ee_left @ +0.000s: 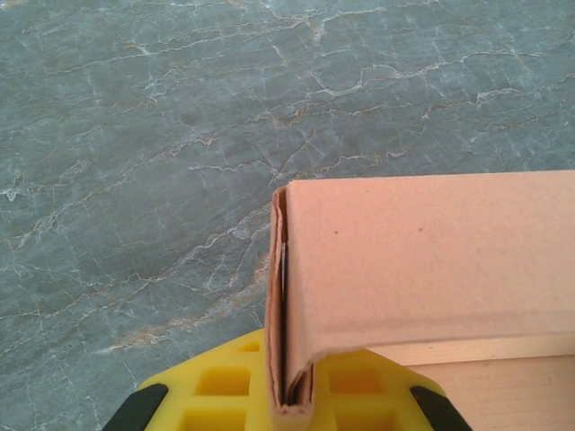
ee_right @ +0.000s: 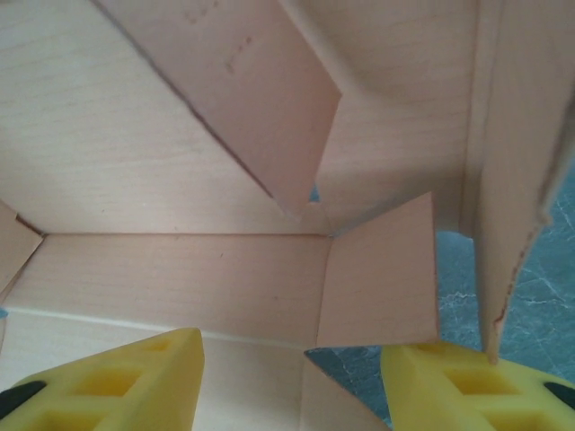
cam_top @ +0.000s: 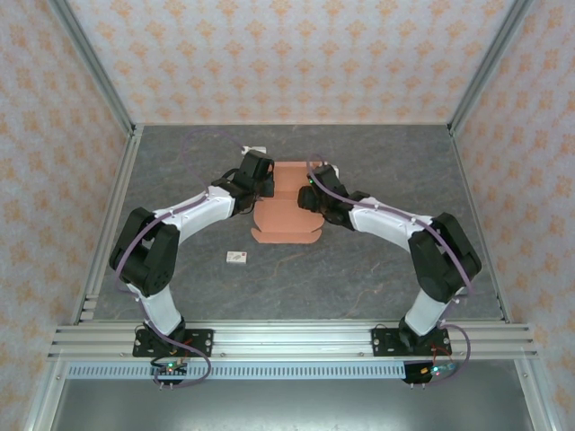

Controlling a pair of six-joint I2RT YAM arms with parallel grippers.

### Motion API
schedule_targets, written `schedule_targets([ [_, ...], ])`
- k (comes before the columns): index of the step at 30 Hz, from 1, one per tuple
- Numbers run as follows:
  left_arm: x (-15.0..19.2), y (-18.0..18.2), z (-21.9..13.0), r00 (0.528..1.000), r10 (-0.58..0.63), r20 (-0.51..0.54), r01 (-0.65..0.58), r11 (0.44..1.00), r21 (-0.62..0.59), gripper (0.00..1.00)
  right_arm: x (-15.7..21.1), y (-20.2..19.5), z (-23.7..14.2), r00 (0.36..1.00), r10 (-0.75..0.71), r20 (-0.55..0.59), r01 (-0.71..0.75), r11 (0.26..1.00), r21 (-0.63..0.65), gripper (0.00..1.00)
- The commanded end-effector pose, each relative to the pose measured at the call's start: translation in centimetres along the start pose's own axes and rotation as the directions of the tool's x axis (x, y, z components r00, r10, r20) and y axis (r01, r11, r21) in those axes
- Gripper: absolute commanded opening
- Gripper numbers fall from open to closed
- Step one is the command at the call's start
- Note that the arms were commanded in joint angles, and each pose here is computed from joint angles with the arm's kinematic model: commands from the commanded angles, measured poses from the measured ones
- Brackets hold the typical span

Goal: Fold the paper box

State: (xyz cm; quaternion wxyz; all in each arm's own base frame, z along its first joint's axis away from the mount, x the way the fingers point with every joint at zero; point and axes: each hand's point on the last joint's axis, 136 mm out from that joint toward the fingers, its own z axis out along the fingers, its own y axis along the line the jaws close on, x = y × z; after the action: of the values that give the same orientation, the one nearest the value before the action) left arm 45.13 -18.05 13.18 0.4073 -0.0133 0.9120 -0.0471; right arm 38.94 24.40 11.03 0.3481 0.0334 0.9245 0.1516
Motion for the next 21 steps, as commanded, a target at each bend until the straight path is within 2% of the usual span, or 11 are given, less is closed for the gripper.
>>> schedule_targets([
  [1, -2.2, -1.1, -1.8, 0.999, -0.025, 0.046, 0.023, 0.999, 0.040, 0.00, -1.6, -0.3, 0.4, 0.998, 0.025, 0.058, -0.028, 0.999, 0.035, 0.54],
  [6, -2.3, -1.1, -1.9, 0.999, -0.024, 0.049, 0.022, 0.999, 0.041, 0.00, -1.9, -0.4, 1.0, 0.997, 0.025, 0.070, -0.028, 0.999, 0.047, 0.53],
  [11, -2.4, -1.1, -2.1, 0.998, -0.021, 0.052, 0.019, 0.999, 0.040, 0.00, -1.9, -0.9, 1.4, 0.997, 0.036, 0.068, -0.039, 0.998, 0.046, 0.62],
  [16, -2.3, -1.1, -2.0, 0.999, -0.018, 0.050, 0.017, 0.999, 0.038, 0.00, -1.9, -0.6, 1.2, 0.998, 0.020, 0.060, -0.020, 1.000, 0.004, 0.65],
  [21, -2.3, -1.1, -2.0, 0.999, -0.020, 0.048, 0.018, 0.999, 0.040, 0.00, -1.7, 0.5, 1.4, 0.999, -0.006, 0.036, 0.007, 0.999, -0.037, 0.57],
])
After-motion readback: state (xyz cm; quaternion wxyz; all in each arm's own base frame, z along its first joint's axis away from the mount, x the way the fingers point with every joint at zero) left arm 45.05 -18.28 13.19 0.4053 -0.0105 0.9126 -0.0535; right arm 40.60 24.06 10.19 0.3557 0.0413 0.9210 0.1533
